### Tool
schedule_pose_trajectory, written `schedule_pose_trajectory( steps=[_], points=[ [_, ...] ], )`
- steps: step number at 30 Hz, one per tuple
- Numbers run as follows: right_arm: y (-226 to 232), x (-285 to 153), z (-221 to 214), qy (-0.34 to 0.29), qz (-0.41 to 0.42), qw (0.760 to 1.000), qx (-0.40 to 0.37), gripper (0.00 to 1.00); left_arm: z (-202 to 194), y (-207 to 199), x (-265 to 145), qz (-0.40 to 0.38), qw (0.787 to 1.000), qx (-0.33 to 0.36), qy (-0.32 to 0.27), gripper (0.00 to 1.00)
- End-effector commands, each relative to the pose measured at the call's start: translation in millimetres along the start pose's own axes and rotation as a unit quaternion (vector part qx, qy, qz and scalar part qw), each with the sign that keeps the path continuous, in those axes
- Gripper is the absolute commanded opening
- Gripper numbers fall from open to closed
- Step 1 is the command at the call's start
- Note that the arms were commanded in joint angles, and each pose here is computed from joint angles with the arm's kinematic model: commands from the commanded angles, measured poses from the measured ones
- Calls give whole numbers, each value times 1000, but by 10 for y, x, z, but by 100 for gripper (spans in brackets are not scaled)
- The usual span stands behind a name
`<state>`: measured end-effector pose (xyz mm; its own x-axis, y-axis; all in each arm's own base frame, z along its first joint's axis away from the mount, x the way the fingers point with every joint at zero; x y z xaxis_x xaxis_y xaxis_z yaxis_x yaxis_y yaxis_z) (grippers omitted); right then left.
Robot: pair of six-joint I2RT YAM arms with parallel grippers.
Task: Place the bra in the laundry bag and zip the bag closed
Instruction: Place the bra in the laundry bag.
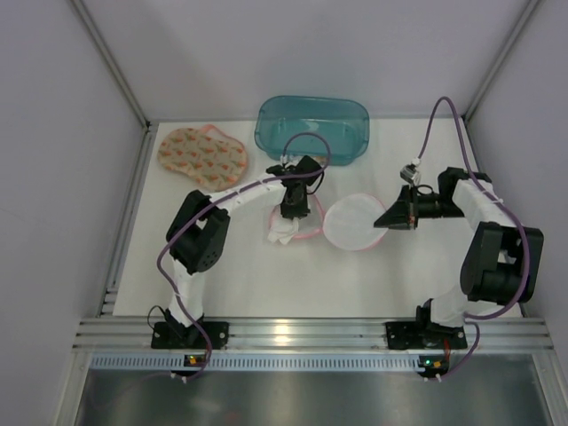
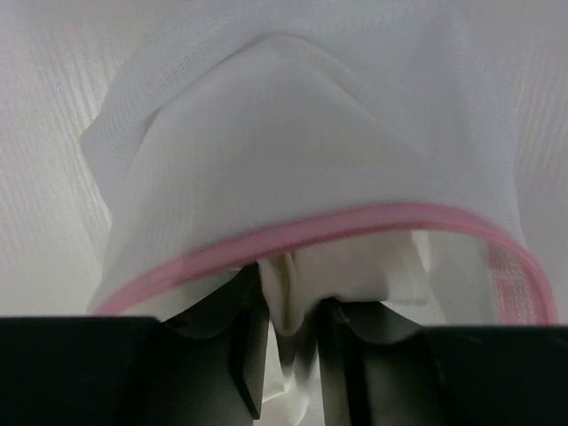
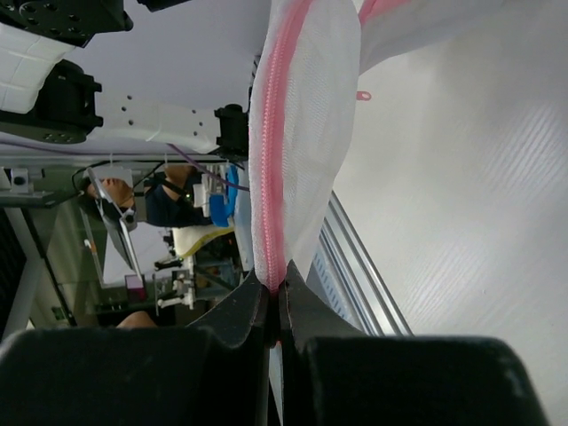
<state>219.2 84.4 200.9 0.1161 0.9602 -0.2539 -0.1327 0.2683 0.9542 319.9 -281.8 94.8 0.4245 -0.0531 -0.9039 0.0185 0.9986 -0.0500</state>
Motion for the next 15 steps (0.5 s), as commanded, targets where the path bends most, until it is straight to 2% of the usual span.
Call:
schedule_pose_trajectory(
  steps=[1,5,6,8,9,12,15],
  points=[
    [114,-5,16,-10,37,999,14,0,348,11,-646,-56,996,34,-63,33],
    [108,-3,37,-7,39,999,12,0,283,116,-1042,-107,988,83,-80,39],
    [102,-5,42,-8,40,999,13,0,309,196,-1222,-122,983,94,-99,41],
    [99,-5,47,-8,39,999,13,0,202,276,-1283,-146,977,126,-92,41],
    [98,-1,42,-7,39,999,13,0,223,365,-1384,-150,975,126,-105,49],
    [86,-2,43,-8,38,999,13,0,240,558,-1413,-153,970,149,-114,61],
    [53,3,40,-6,33,999,15,0,225,567,-1406,-213,961,152,-91,56]
  ],
)
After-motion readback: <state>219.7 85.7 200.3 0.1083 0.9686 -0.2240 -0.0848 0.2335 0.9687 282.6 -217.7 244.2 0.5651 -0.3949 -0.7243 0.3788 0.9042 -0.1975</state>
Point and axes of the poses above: each gripper's point midway between its finger pads, its own x axis out along the fingers, its own y axis along the line the jaws close on, z = x × y, the point moved 5 cm from there along -x, back along the fingers, and after that the axes turned 4 degrees about x, right-handed, at the moved point
